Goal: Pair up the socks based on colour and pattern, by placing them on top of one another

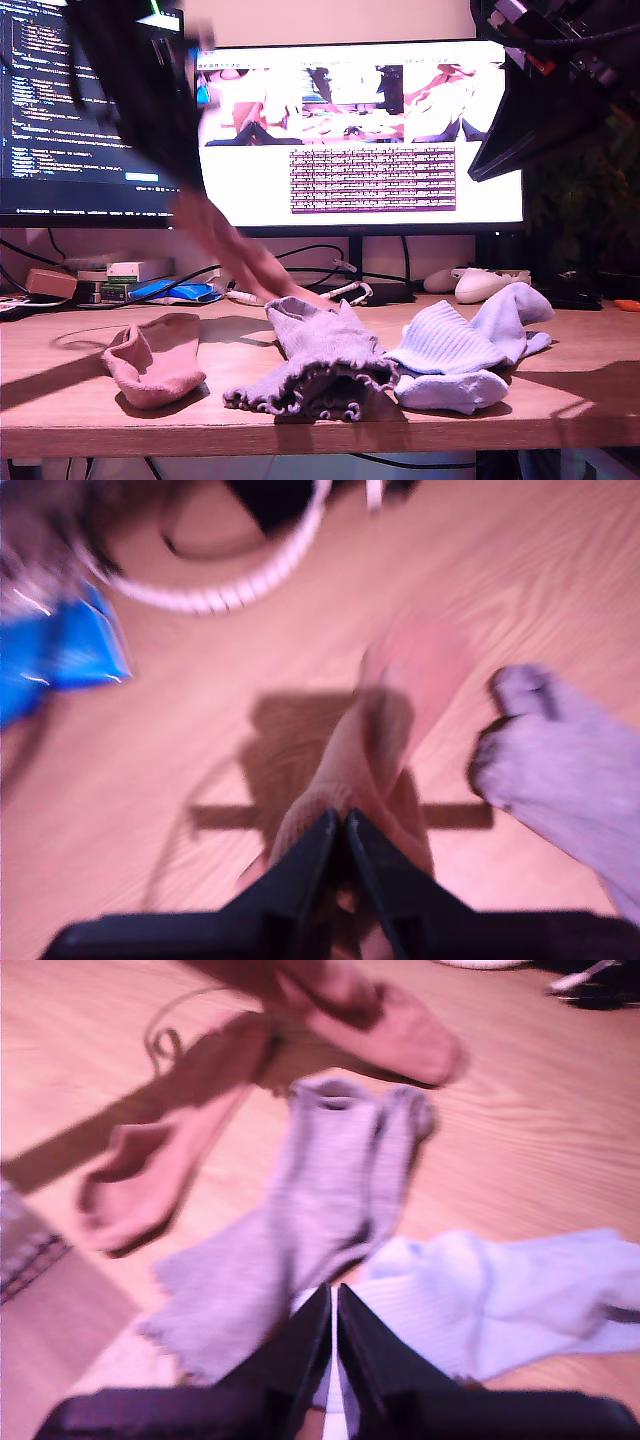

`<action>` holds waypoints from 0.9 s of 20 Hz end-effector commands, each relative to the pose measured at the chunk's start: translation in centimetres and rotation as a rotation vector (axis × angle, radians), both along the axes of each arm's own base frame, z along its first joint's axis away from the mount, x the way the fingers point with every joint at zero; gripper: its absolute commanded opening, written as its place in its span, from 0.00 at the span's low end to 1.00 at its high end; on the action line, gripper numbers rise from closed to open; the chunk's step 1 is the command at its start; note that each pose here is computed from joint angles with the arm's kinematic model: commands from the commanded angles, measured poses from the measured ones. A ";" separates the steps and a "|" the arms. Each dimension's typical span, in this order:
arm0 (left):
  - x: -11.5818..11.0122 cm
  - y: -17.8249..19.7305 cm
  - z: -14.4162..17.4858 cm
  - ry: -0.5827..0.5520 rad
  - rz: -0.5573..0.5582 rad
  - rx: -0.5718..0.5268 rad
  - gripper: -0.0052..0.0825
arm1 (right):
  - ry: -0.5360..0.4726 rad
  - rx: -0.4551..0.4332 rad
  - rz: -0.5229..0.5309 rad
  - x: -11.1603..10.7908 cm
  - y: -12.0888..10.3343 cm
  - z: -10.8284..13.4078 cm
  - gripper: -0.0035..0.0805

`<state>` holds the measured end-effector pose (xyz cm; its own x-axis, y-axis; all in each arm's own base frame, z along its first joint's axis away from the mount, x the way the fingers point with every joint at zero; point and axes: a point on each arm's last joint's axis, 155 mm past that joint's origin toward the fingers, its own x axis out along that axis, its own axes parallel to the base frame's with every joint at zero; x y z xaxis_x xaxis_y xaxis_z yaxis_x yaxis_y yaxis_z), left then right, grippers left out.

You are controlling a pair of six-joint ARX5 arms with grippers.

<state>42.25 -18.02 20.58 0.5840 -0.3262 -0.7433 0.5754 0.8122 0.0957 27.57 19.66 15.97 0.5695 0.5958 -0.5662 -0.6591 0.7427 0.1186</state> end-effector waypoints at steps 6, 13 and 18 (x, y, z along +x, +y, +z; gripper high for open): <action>-6.6 -0.3 3.9 -0.034 -0.189 0.085 0.04 | -0.009 0.044 0.053 -0.5 1.0 0.3 0.03; -14.4 -0.5 4.6 0.032 -0.454 0.155 0.04 | -0.069 -0.003 0.125 -0.7 1.2 0.4 0.03; -18.1 0.5 5.1 0.096 -0.500 0.150 0.04 | -0.067 -0.001 0.128 -0.8 1.2 0.4 0.03</action>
